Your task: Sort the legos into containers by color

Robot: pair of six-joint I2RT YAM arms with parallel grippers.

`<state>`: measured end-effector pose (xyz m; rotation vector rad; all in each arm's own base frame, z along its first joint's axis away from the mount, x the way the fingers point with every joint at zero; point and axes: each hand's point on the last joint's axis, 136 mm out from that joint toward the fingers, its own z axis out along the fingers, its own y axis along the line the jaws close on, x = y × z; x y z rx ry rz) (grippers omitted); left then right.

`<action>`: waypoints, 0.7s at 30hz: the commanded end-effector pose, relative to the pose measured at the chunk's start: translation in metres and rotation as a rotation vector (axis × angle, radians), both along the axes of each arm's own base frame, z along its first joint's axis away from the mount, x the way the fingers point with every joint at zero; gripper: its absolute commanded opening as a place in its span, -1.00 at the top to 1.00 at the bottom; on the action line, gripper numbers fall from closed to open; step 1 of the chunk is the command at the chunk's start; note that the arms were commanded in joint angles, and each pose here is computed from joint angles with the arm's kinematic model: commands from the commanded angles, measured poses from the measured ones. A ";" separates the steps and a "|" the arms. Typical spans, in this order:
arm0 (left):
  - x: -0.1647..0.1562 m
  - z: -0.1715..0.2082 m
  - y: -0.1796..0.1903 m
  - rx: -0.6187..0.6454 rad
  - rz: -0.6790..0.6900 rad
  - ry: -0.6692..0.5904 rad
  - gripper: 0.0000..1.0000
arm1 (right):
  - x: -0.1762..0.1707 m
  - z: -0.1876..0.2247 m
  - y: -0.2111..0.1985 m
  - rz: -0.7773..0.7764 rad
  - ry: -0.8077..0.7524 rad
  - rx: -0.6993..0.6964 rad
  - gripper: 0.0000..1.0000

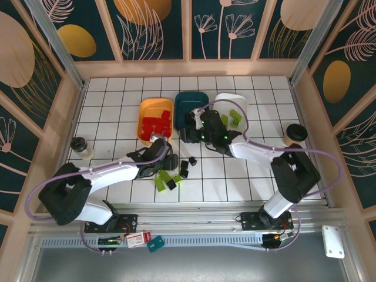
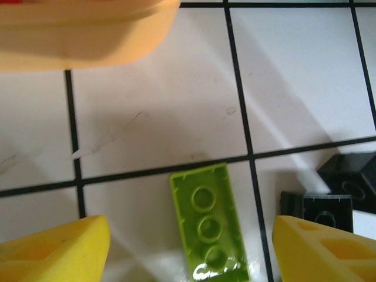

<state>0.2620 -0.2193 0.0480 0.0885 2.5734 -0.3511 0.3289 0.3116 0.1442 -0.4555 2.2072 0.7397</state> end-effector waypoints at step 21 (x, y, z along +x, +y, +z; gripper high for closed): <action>0.016 -0.021 -0.023 0.045 -0.060 0.014 0.45 | -0.035 0.018 -0.091 -0.212 -0.074 0.047 -0.31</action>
